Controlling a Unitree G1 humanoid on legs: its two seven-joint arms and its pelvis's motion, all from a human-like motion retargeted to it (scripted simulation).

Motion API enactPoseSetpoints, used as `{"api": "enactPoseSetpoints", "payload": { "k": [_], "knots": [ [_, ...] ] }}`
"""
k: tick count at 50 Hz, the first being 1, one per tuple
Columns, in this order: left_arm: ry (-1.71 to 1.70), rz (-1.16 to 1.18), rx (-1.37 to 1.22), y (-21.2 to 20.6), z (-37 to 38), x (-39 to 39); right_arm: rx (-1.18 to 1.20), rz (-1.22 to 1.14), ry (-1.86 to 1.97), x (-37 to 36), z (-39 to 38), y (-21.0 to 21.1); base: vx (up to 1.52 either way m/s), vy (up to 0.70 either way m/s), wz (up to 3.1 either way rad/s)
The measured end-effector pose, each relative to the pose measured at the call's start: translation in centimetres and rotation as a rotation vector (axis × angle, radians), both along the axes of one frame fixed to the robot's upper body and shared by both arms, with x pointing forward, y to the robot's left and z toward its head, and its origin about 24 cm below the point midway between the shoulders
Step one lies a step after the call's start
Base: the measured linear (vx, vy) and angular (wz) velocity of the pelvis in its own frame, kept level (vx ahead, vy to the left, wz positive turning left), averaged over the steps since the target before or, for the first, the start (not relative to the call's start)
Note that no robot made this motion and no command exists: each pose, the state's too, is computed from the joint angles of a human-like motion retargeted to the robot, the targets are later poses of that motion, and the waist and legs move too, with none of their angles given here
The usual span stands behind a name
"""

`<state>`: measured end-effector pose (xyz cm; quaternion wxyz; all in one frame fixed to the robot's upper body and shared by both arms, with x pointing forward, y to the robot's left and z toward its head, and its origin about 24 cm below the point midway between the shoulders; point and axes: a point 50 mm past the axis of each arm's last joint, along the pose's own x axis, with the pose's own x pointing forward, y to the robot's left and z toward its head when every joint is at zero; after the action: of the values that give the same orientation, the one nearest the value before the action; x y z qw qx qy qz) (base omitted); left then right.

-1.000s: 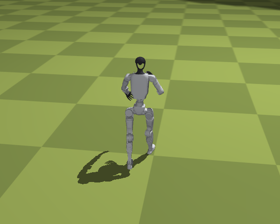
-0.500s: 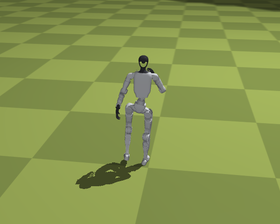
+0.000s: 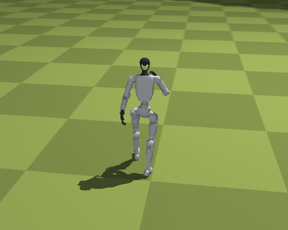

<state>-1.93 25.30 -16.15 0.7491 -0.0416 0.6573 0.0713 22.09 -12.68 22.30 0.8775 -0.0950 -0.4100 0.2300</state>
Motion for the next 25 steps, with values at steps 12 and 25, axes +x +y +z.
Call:
{"api": "enactPoseSetpoints", "payload": {
  "k": [12, 25],
  "knots": [
    [-0.033, -0.097, 0.203, 4.8, 1.4, 5.6, 0.025, 0.022, 0.083, -0.1, -1.1, 0.0, 0.47, 0.22, -0.09],
    [-0.598, -0.352, 0.325, 1.0, 9.7, 28.6, 0.029, 0.013, 0.106, 0.2, -0.9, -0.5, 0.33, 0.12, 0.58]
  ]
}}
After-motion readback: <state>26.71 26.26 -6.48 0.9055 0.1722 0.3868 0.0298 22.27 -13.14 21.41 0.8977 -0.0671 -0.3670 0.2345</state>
